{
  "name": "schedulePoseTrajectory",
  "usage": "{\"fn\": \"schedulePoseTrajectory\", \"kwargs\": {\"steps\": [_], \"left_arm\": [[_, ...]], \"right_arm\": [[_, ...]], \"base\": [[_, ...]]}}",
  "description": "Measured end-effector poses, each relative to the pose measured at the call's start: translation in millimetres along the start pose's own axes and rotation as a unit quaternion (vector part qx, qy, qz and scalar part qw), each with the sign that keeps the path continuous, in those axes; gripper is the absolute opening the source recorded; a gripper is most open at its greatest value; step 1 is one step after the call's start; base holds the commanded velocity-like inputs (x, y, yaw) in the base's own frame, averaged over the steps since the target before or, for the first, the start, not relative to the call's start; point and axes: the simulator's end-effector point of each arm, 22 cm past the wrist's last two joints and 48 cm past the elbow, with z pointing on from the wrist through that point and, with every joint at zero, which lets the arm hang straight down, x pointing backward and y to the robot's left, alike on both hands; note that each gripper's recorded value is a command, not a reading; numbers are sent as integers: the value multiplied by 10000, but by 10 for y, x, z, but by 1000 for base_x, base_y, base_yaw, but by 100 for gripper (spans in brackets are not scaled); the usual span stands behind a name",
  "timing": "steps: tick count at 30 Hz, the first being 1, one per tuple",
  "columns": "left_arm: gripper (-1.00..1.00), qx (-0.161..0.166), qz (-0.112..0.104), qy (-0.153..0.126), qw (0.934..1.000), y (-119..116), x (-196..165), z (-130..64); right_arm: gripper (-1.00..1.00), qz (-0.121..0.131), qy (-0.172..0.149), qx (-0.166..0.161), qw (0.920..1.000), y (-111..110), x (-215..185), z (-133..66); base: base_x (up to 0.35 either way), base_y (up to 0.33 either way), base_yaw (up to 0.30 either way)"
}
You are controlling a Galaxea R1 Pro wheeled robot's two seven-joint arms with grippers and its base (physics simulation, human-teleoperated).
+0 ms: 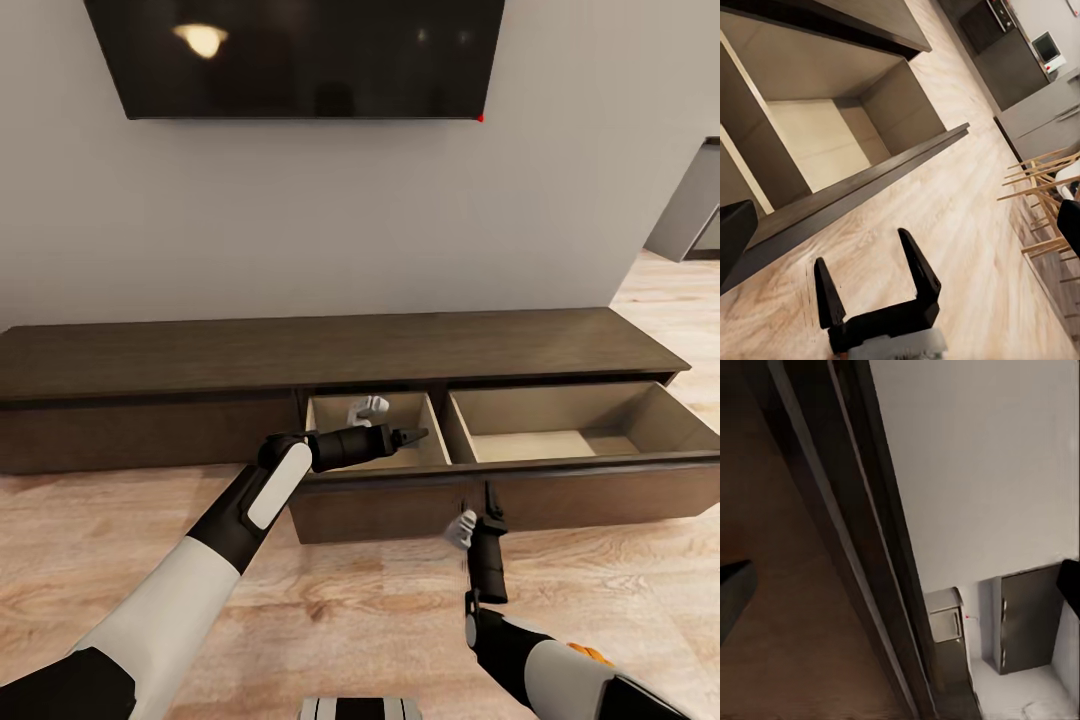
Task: Place each of the two pumpkins and all three candles from the living room inside a cabinet in the living room (use any cabinet), then make sure every cabinet is closed, and position the cauldron so it is next to a table in the living room.
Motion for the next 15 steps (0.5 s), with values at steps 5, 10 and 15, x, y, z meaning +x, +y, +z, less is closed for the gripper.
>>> {"fn": "schedulePoseTrajectory", "kwargs": {"steps": [5, 10, 15], "left_arm": [[100, 4, 5, -4, 10000, -5, -4, -1], [100, 5, 6, -5, 10000, -6, -5, -1], [100, 23, -2, -3, 10000, -24, 0, 12]], "right_arm": [[100, -163, 322, 295, 9989, -167, 393, 8], [100, -386, 1038, 432, 9929, -277, 1044, -88], [100, -861, 1461, 468, 9844, -438, 1706, -174]], "base": [[0, 0, 0], [0, 0, 0], [0, 0, 0]]}}
